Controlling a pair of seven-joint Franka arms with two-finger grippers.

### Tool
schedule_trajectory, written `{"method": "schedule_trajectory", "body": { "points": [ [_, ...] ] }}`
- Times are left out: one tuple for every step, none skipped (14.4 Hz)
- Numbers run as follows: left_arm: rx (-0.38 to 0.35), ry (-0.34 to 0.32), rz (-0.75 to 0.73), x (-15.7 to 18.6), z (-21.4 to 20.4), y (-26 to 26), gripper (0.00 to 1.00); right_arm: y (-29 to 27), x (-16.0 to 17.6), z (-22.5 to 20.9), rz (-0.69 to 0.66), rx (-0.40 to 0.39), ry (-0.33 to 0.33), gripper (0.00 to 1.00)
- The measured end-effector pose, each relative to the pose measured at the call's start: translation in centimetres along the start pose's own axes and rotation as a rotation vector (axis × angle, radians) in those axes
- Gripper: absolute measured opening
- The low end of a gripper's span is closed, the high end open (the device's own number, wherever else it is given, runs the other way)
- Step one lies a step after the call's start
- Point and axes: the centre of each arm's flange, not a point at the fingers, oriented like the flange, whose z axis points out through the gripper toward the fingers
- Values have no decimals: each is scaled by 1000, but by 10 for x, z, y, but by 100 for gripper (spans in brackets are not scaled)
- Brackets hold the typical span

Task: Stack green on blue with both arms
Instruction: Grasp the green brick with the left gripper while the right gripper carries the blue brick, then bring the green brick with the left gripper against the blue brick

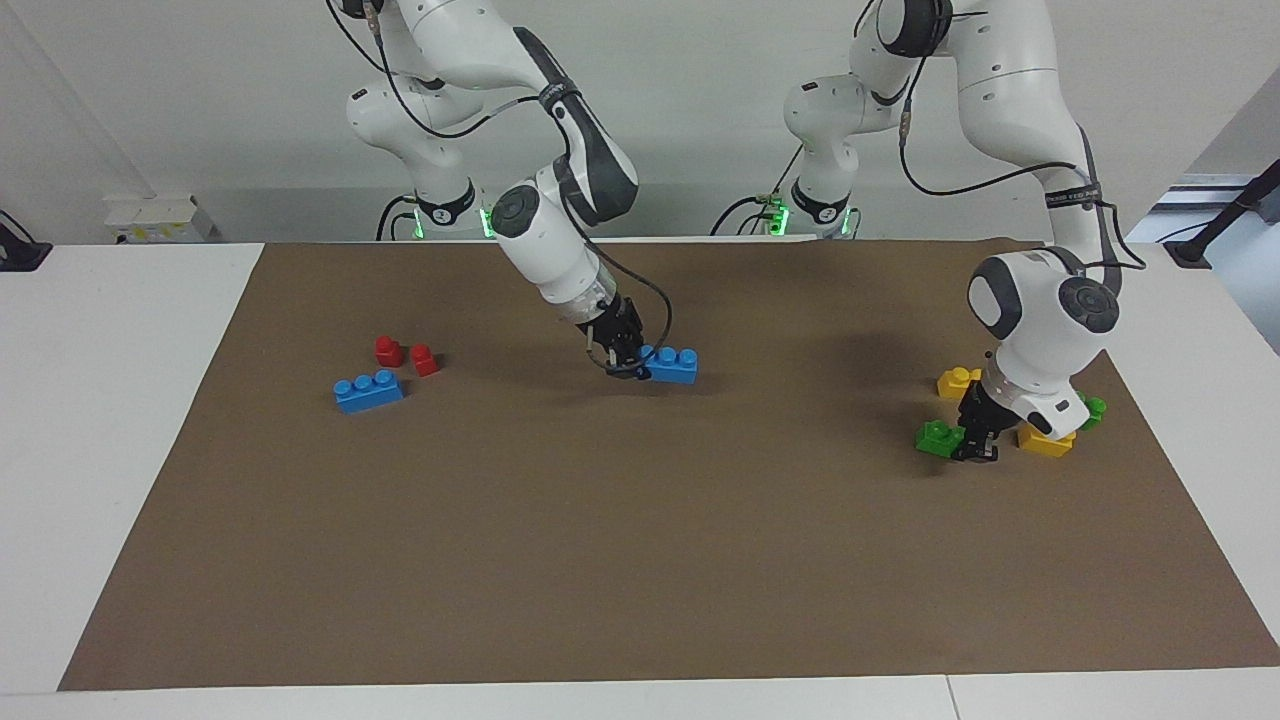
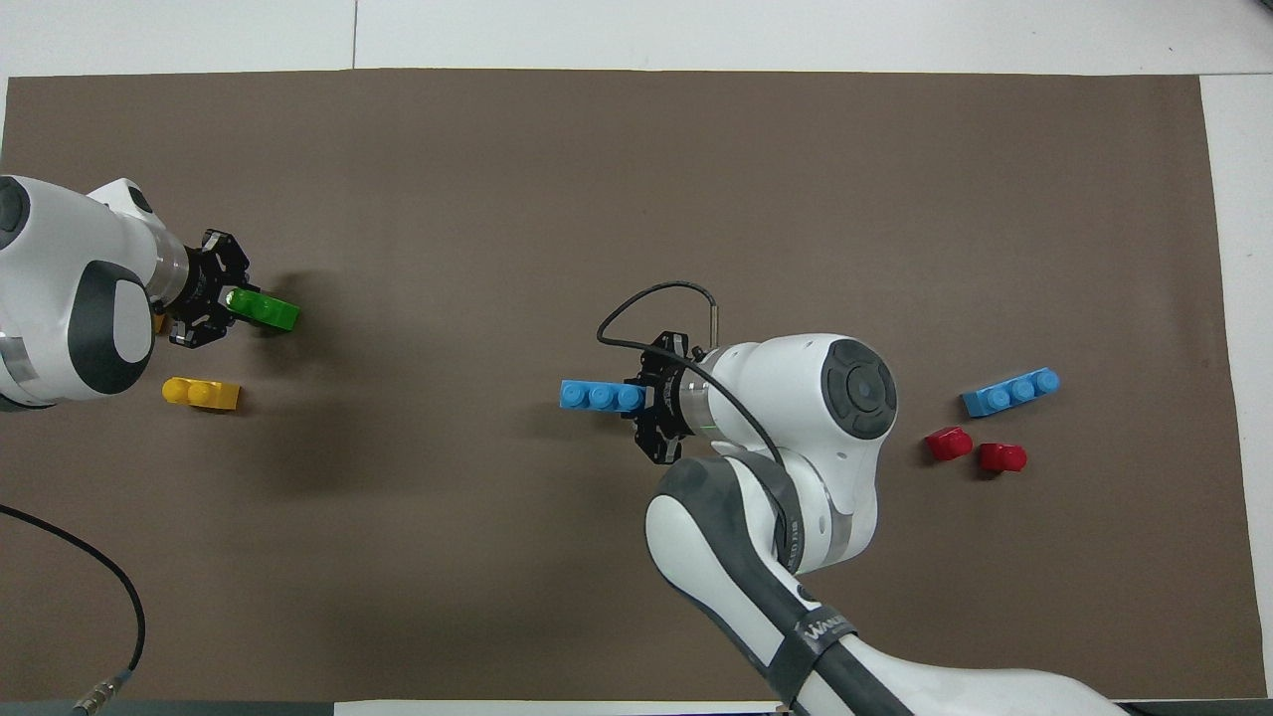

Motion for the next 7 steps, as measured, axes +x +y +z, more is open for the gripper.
{"method": "schedule_trajectory", "body": {
  "points": [
    [5,-3,-24,-6,-11,1,35,8,-2,10,-17,-2,-17,34],
    [14,-5,-47,-15,-24,1,35,12,0,19,-30,-3,-40,34],
    [23,-7,-72,-27,-39,1,35,13,3,26,-41,-5,-64,34],
    [29,-9,-98,-44,-54,2,35,13,8,33,-55,-7,-85,34],
    [32,-10,-121,-64,-67,5,35,12,13,37,-67,-10,-99,34],
    [33,-10,-148,-86,-78,7,35,11,17,41,-74,-12,-106,34],
    [33,-8,-180,-110,-87,10,35,11,19,43,-76,-12,-108,34]
  ]
}}
